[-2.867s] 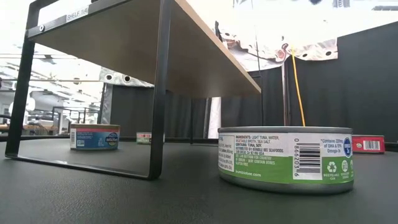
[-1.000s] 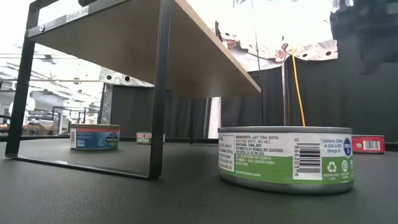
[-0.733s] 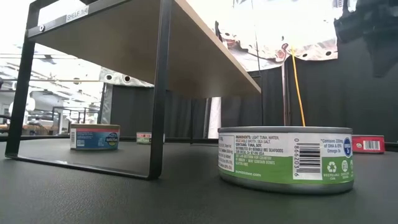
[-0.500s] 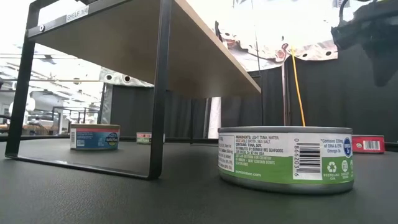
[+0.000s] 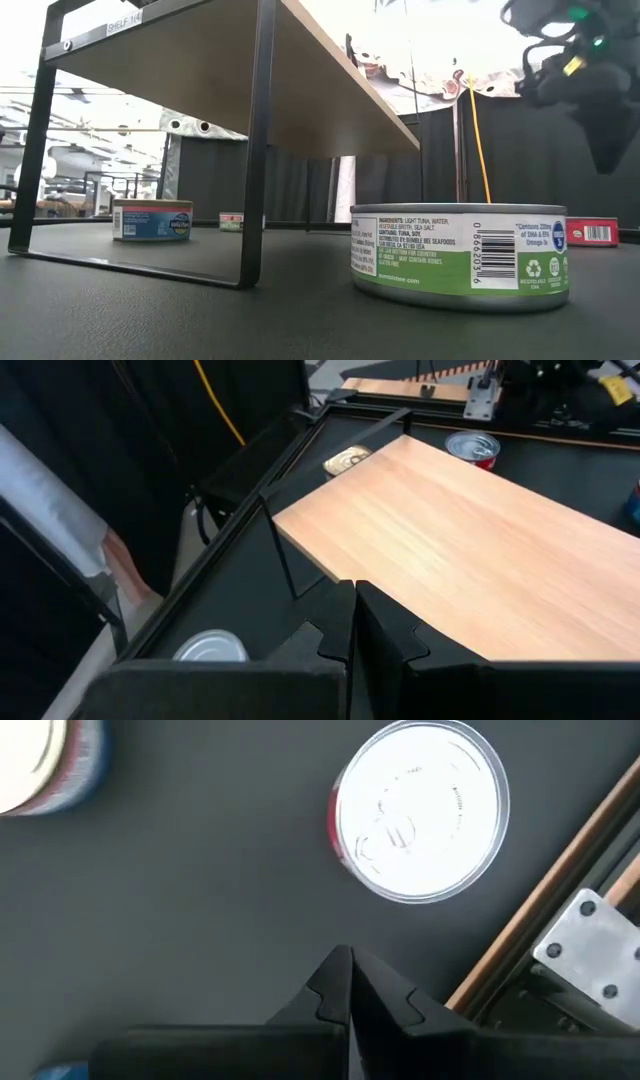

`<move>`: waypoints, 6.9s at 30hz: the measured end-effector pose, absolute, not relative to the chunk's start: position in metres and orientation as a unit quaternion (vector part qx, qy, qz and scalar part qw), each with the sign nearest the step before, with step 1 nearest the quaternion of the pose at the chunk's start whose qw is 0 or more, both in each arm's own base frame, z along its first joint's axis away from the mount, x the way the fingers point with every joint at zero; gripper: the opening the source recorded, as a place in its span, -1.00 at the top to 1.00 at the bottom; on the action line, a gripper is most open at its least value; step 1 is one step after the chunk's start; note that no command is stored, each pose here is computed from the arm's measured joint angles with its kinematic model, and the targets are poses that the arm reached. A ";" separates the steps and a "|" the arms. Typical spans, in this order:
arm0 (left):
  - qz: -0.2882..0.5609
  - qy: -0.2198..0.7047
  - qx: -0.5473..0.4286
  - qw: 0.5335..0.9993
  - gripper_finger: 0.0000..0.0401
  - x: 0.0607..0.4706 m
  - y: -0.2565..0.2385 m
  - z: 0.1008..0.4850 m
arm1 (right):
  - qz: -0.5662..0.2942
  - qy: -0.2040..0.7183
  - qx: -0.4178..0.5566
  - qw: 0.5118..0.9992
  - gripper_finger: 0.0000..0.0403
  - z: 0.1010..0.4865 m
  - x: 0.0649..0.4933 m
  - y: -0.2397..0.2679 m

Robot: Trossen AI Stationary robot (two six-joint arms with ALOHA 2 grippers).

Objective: Stack canned seafood by type on shelf
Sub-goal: Put the red tuna can on the shelf

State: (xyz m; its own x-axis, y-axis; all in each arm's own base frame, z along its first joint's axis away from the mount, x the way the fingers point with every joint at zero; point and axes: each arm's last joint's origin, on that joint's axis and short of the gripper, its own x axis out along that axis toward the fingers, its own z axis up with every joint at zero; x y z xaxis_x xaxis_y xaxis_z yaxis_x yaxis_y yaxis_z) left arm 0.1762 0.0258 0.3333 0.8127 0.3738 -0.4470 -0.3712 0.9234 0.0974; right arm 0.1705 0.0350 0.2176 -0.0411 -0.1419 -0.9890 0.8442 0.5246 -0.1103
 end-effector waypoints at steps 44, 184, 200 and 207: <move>0.193 0.211 -0.002 0.958 0.91 0.178 0.026 0.338 | -0.433 0.619 0.283 0.591 1.00 0.166 0.170 0.014; 0.159 0.197 -0.019 0.967 0.91 0.181 0.021 0.340 | -0.271 0.714 0.212 0.609 -0.38 0.199 0.175 0.002; 0.159 0.199 -0.018 0.967 0.91 0.180 0.021 0.339 | -0.298 0.702 0.235 0.602 0.18 0.199 0.175 0.002; 0.159 0.199 -0.018 0.967 0.91 0.180 0.021 0.339 | -0.299 0.702 0.234 0.602 0.36 0.199 0.175 0.002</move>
State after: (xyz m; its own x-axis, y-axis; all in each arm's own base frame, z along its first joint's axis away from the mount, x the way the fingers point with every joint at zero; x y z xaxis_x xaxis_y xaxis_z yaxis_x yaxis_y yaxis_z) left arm 0.1803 0.0205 0.3394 0.8705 0.3001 -0.3901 -0.3146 0.9488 0.0278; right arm 0.1752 0.0025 0.1993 -0.1653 -0.0303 -0.9858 0.6887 0.7119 -0.1374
